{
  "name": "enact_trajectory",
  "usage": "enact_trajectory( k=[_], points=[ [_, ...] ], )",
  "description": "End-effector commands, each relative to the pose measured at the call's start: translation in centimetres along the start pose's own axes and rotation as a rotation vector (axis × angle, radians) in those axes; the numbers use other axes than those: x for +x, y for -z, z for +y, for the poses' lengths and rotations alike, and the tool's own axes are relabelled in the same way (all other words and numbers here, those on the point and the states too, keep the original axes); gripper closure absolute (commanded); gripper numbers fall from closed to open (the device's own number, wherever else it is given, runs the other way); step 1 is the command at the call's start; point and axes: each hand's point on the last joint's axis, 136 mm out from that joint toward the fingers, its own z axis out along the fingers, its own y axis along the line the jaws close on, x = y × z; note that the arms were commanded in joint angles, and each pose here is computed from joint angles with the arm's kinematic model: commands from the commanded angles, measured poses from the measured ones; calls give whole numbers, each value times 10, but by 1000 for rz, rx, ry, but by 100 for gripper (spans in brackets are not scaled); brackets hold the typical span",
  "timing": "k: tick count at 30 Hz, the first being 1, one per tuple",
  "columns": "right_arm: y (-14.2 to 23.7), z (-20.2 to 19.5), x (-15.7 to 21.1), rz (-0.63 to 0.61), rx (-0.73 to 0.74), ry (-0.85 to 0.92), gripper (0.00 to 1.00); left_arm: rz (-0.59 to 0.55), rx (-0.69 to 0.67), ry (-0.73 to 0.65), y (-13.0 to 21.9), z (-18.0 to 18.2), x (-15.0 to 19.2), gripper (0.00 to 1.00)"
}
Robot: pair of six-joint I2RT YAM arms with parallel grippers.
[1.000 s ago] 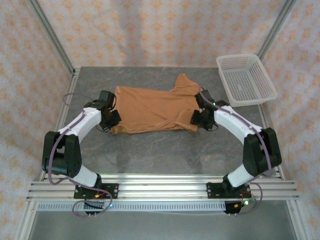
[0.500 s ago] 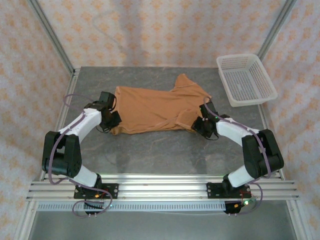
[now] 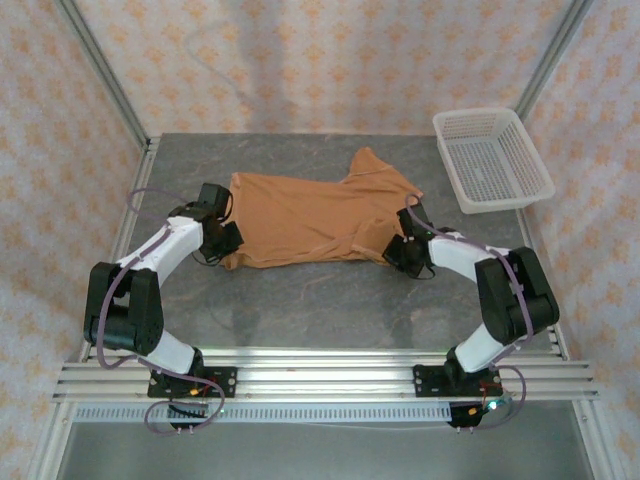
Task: Fold the inside-out t-shirt
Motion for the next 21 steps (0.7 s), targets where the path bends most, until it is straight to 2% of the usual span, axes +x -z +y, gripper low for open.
enact_trajectory(
  k=[1, 3, 7, 13, 17, 21],
  points=[
    [36, 27, -27, -74, -15, 58, 100, -54, -5, -19, 27, -5, -20, 100],
    [71, 43, -46, -126, -33, 90, 100, -100, 0, -42, 50, -10, -36, 100],
    [168, 79, -85, -318, -112, 137, 100, -236, 25, -11, 117, -16, -77, 100],
    [313, 116, -106, -611, -304, 158, 100, -498, 159, 79, 236, -21, -121, 100],
    [389, 129, -101, -717, -421, 167, 100, -638, 260, 83, 303, -25, -123, 100],
    [451, 135, -85, -783, -531, 193, 100, -729, 343, 75, 353, -24, -109, 100]
  ],
)
